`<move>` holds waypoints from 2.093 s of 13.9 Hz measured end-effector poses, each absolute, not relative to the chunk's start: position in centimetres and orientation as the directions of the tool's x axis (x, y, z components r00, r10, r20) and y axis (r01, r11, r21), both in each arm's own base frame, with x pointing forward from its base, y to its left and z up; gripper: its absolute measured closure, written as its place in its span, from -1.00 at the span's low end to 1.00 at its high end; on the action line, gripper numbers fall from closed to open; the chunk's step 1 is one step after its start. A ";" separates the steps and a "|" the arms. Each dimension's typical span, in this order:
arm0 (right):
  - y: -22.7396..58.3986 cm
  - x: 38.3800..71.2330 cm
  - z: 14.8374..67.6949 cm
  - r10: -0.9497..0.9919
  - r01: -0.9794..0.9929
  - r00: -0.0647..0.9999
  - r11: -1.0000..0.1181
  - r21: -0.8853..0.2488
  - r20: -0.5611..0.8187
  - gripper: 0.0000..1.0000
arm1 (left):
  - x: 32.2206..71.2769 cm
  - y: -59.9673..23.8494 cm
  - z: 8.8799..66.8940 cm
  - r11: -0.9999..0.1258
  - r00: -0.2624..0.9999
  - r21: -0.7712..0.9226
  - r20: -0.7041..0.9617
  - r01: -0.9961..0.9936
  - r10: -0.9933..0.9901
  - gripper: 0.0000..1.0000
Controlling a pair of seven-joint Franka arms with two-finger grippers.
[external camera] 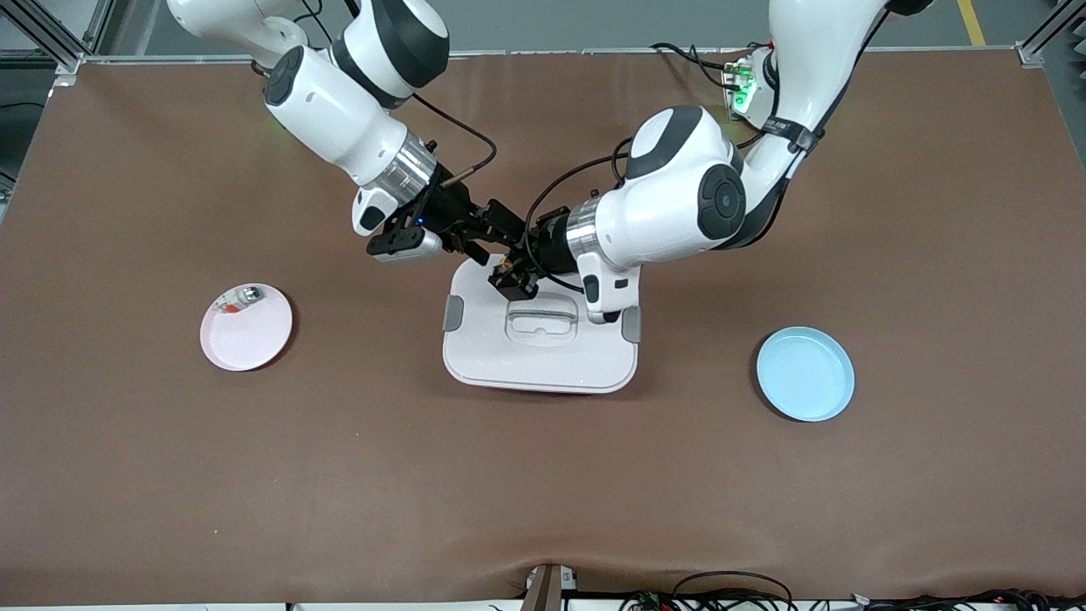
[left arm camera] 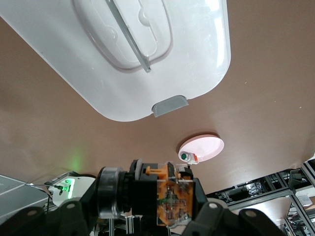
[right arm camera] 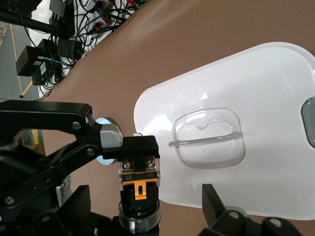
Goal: Transfer orange switch to right arm and place
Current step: 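Grasp the switch with the right gripper beside the left gripper, then open the left gripper and withdraw while the right gripper carries switch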
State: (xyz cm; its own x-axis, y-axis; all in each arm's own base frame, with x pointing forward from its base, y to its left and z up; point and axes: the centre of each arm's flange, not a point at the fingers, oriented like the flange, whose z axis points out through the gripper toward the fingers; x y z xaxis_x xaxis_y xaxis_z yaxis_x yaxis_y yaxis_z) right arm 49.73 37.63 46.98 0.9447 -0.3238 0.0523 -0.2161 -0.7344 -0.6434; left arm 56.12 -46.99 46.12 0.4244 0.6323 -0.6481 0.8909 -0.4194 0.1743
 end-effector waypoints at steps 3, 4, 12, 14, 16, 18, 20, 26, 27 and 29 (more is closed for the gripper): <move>38.0 50.2 46.6 -0.323 -0.216 0.945 -0.735 -0.643 0.051 -0.79 | 56.1 -47.0 46.1 -0.419 0.425 0.174 -0.648 0.891 0.632 -0.45; 38.1 50.4 46.5 -0.322 -0.217 0.945 -0.735 -0.642 0.050 -0.60 | 56.1 -47.0 46.1 -0.420 0.425 0.175 -0.648 0.891 0.632 -0.45; 38.4 50.9 46.7 -0.323 -0.213 0.945 -0.731 -0.648 0.054 0.29 | 56.2 -47.1 46.4 -0.416 0.425 0.180 -0.650 0.891 0.630 -0.45; 38.4 51.0 46.8 -0.324 -0.212 0.945 -0.730 -0.649 0.056 0.29 | 56.2 -47.1 46.5 -0.415 0.426 0.182 -0.651 0.891 0.629 -0.45; 38.4 51.0 46.9 -0.323 -0.210 0.945 -0.730 -0.651 0.057 0.29 | 56.3 -47.0 46.6 -0.414 0.426 0.184 -0.651 0.891 0.628 -0.45; 38.4 51.1 47.1 -0.323 -0.209 0.944 -0.729 -0.652 0.059 0.29 | 56.3 -47.0 46.7 -0.413 0.427 0.187 -0.651 0.892 0.628 -0.45; 38.3 51.2 47.1 -0.323 -0.208 0.944 -0.728 -0.653 0.059 0.29 | 56.6 -46.8 47.1 -0.407 0.428 0.194 -0.651 0.892 0.627 -0.74; 36.1 52.7 48.3 -0.239 -0.215 0.970 -0.769 -0.602 -0.040 0.29 | 59.0 -43.6 49.8 -0.352 0.427 0.248 -0.620 0.902 0.659 -1.00; 35.1 52.9 48.5 -0.177 -0.181 0.982 -0.799 -0.573 -0.063 0.29 | 60.0 -41.9 50.8 -0.338 0.435 0.274 -0.588 0.901 0.682 -1.00; 32.0 53.3 49.7 -0.005 -0.051 0.996 -0.861 -0.506 -0.091 0.29 | 61.0 -39.2 52.6 -0.353 0.475 0.325 -0.483 0.877 0.735 -1.00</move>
